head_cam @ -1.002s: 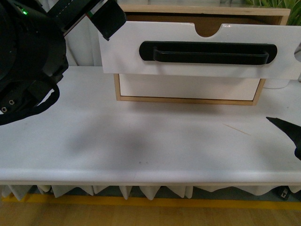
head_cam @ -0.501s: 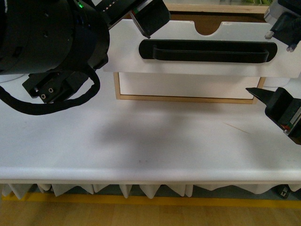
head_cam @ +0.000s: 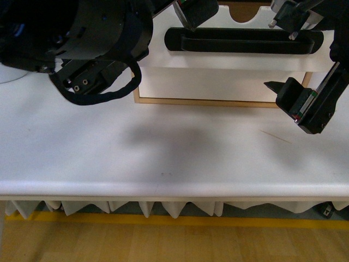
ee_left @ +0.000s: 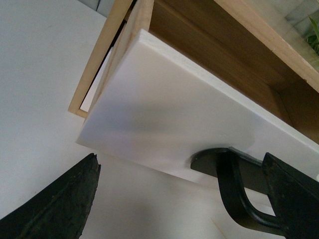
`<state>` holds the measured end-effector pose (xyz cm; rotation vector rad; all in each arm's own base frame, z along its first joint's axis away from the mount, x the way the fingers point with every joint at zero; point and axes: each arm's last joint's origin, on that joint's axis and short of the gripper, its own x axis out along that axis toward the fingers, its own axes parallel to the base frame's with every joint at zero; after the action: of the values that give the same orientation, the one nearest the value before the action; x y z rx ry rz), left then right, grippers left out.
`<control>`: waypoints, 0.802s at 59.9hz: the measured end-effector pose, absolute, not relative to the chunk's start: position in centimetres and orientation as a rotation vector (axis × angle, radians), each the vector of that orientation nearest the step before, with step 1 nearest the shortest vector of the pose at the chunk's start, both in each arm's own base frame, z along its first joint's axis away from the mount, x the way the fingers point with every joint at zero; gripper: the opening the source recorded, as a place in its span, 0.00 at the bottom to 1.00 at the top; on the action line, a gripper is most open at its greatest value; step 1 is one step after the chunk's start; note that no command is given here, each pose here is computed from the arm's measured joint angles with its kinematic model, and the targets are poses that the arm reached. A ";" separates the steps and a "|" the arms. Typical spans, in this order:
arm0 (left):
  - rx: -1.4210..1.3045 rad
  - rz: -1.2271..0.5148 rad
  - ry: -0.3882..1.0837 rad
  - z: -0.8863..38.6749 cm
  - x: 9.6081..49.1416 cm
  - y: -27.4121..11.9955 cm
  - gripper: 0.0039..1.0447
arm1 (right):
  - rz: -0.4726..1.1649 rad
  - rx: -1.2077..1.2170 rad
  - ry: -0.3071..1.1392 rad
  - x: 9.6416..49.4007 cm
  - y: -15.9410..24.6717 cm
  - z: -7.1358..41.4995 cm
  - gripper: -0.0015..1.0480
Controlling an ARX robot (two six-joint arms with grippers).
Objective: Close drawer sideways
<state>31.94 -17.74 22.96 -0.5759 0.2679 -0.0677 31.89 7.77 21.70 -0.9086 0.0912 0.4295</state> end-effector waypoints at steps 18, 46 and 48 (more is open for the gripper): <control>-0.561 -0.079 0.290 22.5 35.5 -18.5 0.95 | 0.413 -0.911 0.095 35.6 8.2 21.8 0.91; -0.563 -0.096 0.286 22.8 41.6 -18.9 0.95 | 0.354 -0.904 0.100 41.9 8.3 21.9 0.91; -0.564 -0.096 0.284 22.9 42.2 -19.0 0.95 | 0.349 -0.902 0.104 42.2 8.2 21.8 0.91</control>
<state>42.18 -18.97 22.87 -0.5643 0.2841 -0.0961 42.18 8.22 21.76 -0.9025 0.1037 0.3489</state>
